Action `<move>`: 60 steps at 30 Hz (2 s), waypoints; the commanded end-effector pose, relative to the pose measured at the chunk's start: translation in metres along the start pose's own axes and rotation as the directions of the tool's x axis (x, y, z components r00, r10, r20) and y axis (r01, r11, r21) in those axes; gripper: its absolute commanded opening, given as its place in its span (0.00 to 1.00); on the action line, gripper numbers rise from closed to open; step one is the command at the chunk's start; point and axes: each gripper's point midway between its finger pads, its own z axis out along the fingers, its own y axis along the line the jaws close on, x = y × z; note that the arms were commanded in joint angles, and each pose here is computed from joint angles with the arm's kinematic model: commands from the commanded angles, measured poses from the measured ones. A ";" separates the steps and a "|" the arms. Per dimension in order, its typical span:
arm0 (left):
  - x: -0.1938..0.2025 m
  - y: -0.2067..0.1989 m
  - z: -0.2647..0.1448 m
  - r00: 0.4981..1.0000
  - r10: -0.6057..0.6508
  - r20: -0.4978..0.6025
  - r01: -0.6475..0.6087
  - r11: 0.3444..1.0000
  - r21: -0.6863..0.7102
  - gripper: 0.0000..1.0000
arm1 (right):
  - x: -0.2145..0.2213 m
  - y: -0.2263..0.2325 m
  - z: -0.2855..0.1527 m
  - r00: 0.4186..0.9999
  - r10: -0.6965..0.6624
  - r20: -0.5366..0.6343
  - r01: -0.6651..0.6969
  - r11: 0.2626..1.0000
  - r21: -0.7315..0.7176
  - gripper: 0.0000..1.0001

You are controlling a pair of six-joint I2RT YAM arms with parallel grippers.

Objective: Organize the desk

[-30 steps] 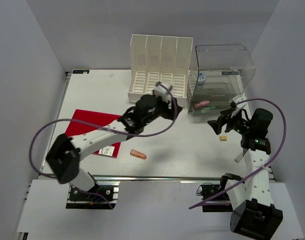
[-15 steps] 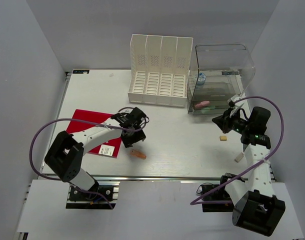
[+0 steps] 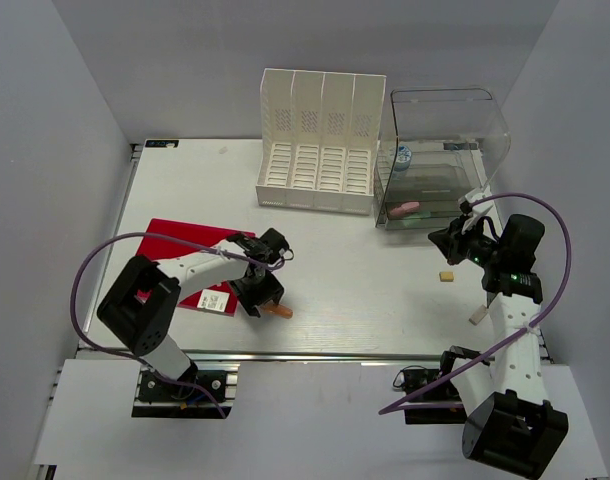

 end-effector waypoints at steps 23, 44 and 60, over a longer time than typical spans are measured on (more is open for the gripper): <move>-0.005 -0.017 0.010 0.997 0.072 0.010 -0.072 0.997 0.031 0.21 | -0.015 -0.008 -0.003 0.998 -0.061 0.031 0.060 0.998 0.030 0.00; -0.008 -0.265 -0.214 0.391 0.263 0.882 -0.899 -0.096 0.427 0.00 | -0.020 -0.016 -0.008 0.996 -0.073 0.046 0.069 0.994 0.085 0.13; 0.021 -0.341 -0.268 0.131 -0.263 0.956 -0.928 -0.373 0.025 0.00 | -0.024 -0.037 -0.018 0.996 -0.066 0.066 0.050 0.976 0.213 0.02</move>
